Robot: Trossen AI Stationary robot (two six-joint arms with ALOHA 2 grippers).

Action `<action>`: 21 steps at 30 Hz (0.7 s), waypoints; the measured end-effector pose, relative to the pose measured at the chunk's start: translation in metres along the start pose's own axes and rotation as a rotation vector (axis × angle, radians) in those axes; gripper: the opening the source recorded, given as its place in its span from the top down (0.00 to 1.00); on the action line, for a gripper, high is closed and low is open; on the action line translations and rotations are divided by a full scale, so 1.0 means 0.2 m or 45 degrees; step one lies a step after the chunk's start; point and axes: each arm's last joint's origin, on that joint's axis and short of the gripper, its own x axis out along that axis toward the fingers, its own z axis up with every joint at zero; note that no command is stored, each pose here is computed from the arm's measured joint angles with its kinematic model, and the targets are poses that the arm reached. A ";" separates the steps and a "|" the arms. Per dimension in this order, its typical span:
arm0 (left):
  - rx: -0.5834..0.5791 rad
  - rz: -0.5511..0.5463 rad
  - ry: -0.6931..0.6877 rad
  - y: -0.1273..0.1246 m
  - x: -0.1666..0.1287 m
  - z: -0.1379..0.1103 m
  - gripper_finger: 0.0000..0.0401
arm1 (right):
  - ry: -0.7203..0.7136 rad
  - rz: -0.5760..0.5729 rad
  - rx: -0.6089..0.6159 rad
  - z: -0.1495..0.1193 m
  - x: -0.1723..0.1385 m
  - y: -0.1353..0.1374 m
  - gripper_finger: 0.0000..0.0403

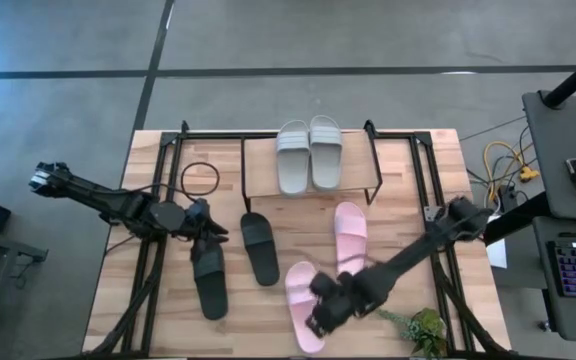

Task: Pick and place slides into the shelf
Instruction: Put the pink slide under the shelf

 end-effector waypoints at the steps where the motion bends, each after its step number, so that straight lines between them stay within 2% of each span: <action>1: 0.000 -0.017 0.015 0.00 0.00 0.00 0.76 | 0.014 -0.033 -0.050 -0.02 0.02 0.02 0.65; 5: 0.003 -0.100 0.092 -0.01 0.00 -0.01 0.76 | 0.003 -0.246 -0.182 -0.06 0.06 0.11 0.65; 10: 0.003 -0.118 0.112 -0.01 0.01 -0.02 0.76 | -0.146 -0.485 -0.308 -0.09 0.02 0.23 0.65; 13: 0.014 -0.112 0.119 -0.01 0.01 -0.02 0.76 | -0.147 -0.546 -0.418 -0.11 0.04 0.28 0.65; 17: 0.019 -0.101 0.134 -0.01 0.03 -0.02 0.76 | -0.075 -0.531 -0.552 -0.11 0.12 0.33 0.63; 21: 0.022 -0.087 0.154 -0.01 0.04 -0.03 0.76 | -0.070 -0.578 -0.576 -0.10 0.17 0.33 0.62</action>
